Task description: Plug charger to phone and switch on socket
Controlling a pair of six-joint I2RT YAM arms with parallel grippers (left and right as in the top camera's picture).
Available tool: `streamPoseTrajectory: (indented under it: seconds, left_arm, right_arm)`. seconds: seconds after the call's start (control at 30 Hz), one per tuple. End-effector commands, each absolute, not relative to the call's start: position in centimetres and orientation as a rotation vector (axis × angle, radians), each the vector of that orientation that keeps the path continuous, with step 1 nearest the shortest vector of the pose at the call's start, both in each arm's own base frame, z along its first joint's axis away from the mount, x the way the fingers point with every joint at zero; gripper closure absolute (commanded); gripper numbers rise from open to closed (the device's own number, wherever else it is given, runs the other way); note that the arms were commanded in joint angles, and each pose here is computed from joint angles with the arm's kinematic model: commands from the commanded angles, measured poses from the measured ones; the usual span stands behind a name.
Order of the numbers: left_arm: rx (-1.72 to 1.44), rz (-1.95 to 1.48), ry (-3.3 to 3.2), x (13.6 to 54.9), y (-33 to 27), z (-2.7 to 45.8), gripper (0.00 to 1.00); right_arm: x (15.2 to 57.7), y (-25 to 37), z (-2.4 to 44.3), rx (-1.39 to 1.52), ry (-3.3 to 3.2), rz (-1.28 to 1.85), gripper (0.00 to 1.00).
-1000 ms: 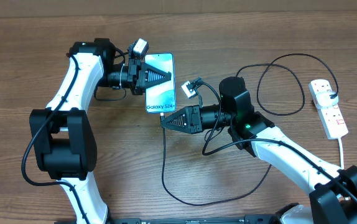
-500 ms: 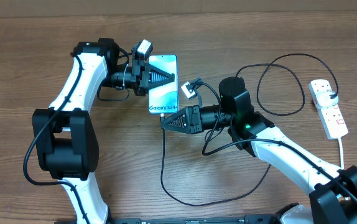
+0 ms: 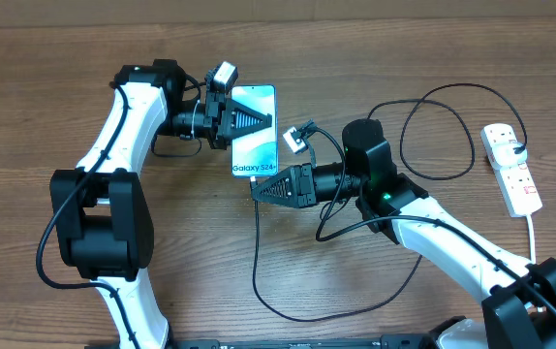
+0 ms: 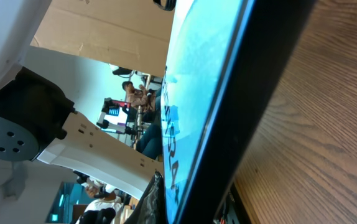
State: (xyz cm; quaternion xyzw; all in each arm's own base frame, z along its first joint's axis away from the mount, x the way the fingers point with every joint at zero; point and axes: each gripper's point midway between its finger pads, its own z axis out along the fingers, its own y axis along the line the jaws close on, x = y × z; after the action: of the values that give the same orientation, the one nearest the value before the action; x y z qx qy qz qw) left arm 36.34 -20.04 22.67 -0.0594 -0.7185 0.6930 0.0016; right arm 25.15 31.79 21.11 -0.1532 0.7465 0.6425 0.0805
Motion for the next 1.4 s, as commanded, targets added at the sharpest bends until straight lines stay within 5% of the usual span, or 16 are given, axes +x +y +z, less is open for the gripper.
streamPoseTrajectory:
  seconds: [0.0,1.37]
  left_arm:
    - [-0.217,2.225,-2.230,36.0,-20.3,24.5,0.96]
    - [-0.202,2.230,-2.247,36.4,-19.6,24.4,0.96]
  right_arm:
    - [26.2,31.3,22.3,-0.428,2.189,1.884,0.96]
    - [27.3,31.3,22.0,-0.314,2.218,1.855,0.96]
